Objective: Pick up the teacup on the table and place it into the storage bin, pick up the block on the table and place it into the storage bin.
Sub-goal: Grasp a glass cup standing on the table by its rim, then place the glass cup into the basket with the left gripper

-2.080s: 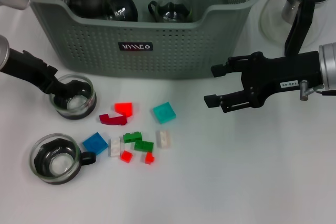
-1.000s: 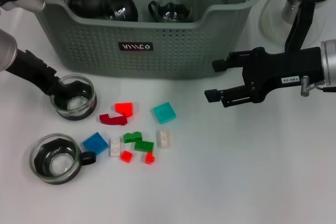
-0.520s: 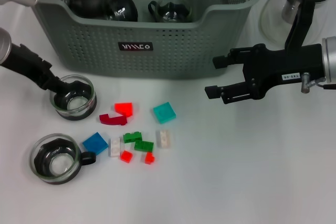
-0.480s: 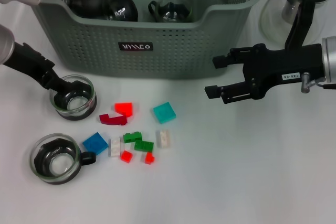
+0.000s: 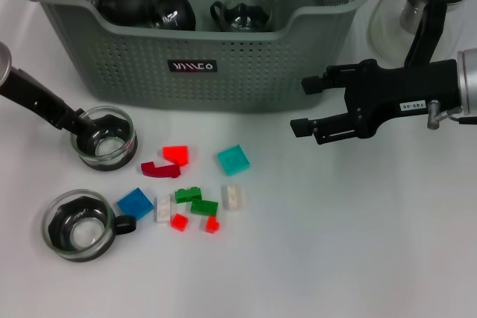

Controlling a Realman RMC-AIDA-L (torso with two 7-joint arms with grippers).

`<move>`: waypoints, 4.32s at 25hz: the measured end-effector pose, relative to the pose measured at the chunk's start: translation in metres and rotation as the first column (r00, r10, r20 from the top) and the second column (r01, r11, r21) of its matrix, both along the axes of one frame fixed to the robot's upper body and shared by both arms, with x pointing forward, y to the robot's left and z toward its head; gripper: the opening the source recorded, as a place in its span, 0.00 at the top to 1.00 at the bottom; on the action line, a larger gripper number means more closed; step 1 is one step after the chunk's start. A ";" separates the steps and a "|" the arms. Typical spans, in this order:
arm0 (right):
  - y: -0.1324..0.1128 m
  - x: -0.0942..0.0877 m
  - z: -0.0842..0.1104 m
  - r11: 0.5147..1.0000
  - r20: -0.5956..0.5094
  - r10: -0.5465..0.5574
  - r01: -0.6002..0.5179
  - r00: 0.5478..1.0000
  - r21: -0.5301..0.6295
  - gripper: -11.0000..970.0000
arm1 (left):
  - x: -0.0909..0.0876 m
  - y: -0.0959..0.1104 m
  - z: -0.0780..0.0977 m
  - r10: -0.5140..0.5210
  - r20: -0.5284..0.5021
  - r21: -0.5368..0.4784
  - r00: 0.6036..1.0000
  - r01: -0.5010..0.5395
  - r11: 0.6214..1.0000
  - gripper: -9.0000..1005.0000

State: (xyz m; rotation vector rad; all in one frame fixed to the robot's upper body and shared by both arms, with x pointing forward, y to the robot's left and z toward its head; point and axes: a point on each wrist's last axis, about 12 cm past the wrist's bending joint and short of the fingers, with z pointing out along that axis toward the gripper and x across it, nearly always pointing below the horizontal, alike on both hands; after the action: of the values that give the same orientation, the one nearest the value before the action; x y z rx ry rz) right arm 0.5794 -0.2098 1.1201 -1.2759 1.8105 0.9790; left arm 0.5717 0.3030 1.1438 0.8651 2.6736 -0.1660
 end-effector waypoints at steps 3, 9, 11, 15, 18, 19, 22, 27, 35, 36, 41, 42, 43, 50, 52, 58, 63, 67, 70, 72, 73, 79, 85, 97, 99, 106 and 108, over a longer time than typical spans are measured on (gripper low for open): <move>0.000 0.000 0.000 1.000 0.002 -0.001 0.001 1.000 0.001 0.12 | -0.001 0.000 0.000 0.059 -0.034 -0.009 0.998 -0.059 0.998 0.22; 0.000 0.001 0.002 1.000 0.005 0.002 -0.002 1.000 0.000 0.12 | -0.003 -0.005 -0.006 0.116 -0.106 -0.034 0.988 -0.120 0.992 0.22; 0.001 0.001 0.002 1.000 0.005 0.005 -0.005 1.000 0.001 0.12 | -0.002 -0.007 -0.009 0.150 -0.122 -0.039 0.981 -0.155 0.987 0.22; 0.001 0.001 0.003 1.000 0.005 0.006 -0.006 1.000 0.001 0.12 | 0.001 -0.004 -0.013 0.219 -0.129 -0.044 0.967 -0.226 0.973 0.22; 0.000 0.001 0.003 1.000 0.005 0.007 -0.007 1.000 0.000 0.12 | 0.001 -0.004 -0.016 0.234 -0.136 -0.045 0.963 -0.242 0.969 0.27; 0.000 0.001 0.003 1.000 0.005 0.007 -0.007 1.000 -0.001 0.12 | 0.001 -0.003 -0.017 0.236 -0.140 -0.045 0.962 -0.244 0.969 0.28; 0.000 0.001 0.002 1.000 0.003 0.007 -0.007 1.000 -0.001 0.12 | 0.001 -0.002 -0.018 0.248 -0.146 -0.047 0.958 -0.257 0.965 0.33; -0.001 -0.001 0.001 1.000 -0.003 0.007 -0.007 1.000 -0.001 0.12 | 0.001 -0.002 -0.020 0.263 -0.150 -0.047 0.953 -0.272 0.961 0.43; -0.003 -0.002 0.002 1.000 -0.009 0.014 -0.014 1.000 0.001 0.12 | 0.000 0.001 -0.022 0.281 -0.159 -0.045 0.946 -0.291 0.956 0.76; -0.003 -0.002 0.001 1.000 -0.010 0.014 -0.014 1.000 0.001 0.12 | 0.000 0.002 -0.020 0.284 -0.155 -0.046 0.946 -0.294 0.955 0.80; -0.004 -0.002 0.001 1.000 -0.014 0.013 -0.012 1.000 0.002 0.12 | -0.001 0.006 -0.015 0.290 -0.151 -0.065 0.945 -0.303 0.951 0.92; -0.004 -0.002 0.001 1.000 -0.015 0.011 -0.011 1.000 0.002 0.12 | -0.002 0.007 -0.015 0.289 -0.154 -0.071 0.945 -0.303 0.950 0.95; -0.004 -0.002 0.001 1.000 -0.016 0.012 -0.011 1.000 0.003 0.12 | -0.002 0.008 -0.014 0.285 -0.155 -0.079 0.946 -0.300 0.951 0.95; -0.004 -0.003 0.001 1.000 -0.023 0.015 -0.015 1.000 0.005 0.12 | -0.015 0.036 0.000 0.139 -0.121 -0.343 0.983 -0.173 0.923 0.94; -0.004 -0.003 0.002 1.000 -0.023 0.015 -0.015 1.000 0.005 0.12 | -0.020 0.048 -0.002 0.092 -0.106 -0.436 0.990 -0.129 0.891 0.95; -0.003 -0.002 0.003 1.000 -0.021 0.020 -0.020 1.000 0.006 0.12 | -0.034 0.072 -0.004 -0.026 0.029 -0.714 0.999 0.038 0.700 0.95; -0.003 -0.002 0.004 1.000 -0.019 0.023 -0.022 1.000 0.005 0.12 | -0.040 0.070 0.010 -0.076 0.142 -0.815 0.987 0.160 0.557 0.95; -0.003 -0.002 0.003 1.000 -0.020 0.022 -0.022 1.000 0.006 0.12 | -0.036 0.064 0.022 -0.066 0.208 -0.858 0.976 0.214 0.467 0.95; -0.004 -0.003 0.003 1.000 -0.021 0.021 -0.021 1.000 0.006 0.12 | -0.029 0.056 0.032 -0.052 0.256 -0.885 0.965 0.256 0.390 0.95; -0.004 -0.003 0.003 1.000 -0.022 0.022 -0.022 1.000 0.006 0.12 | -0.021 0.049 0.042 -0.030 0.285 -0.902 0.958 0.279 0.330 0.95; -0.004 -0.003 0.003 1.000 -0.023 0.022 -0.022 0.999 0.006 0.12 | -0.018 0.047 0.045 -0.023 0.291 -0.906 0.956 0.283 0.315 0.95; -0.003 -0.002 0.004 1.000 -0.015 0.031 -0.030 0.999 0.006 0.12 | 0.017 0.030 0.067 0.056 0.307 -0.906 0.950 0.274 0.322 0.95; -0.002 -0.002 0.005 0.999 -0.016 0.035 -0.035 0.999 0.003 0.12 | 0.057 0.008 0.090 0.091 0.272 -0.829 0.958 0.185 0.527 0.93; -0.001 -0.005 0.005 0.998 -0.028 0.058 -0.058 0.998 0.006 0.12 | 0.113 -0.049 0.116 0.061 0.279 -0.334 0.958 0.038 0.942 0.89; -0.002 -0.006 0.005 0.998 -0.031 0.058 -0.057 0.998 0.006 0.12 | 0.116 -0.060 0.108 0.029 0.292 -0.225 0.956 0.039 0.974 0.88; -0.003 -0.006 0.004 0.999 -0.033 0.052 -0.052 0.998 0.009 0.12 | 0.116 -0.110 0.075 -0.171 0.349 0.114 0.921 0.139 0.984 0.85; -0.003 -0.006 0.004 0.999 -0.033 0.052 -0.052 0.998 0.010 0.12 | 0.116 -0.118 0.070 -0.192 0.359 0.130 0.913 0.155 0.979 0.85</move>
State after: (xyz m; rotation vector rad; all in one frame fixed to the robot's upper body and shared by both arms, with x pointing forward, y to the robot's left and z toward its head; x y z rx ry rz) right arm 0.5732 -0.2131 1.1243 -1.3145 1.8042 1.0412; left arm 0.6881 0.1852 1.2139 1.0498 2.2678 0.0844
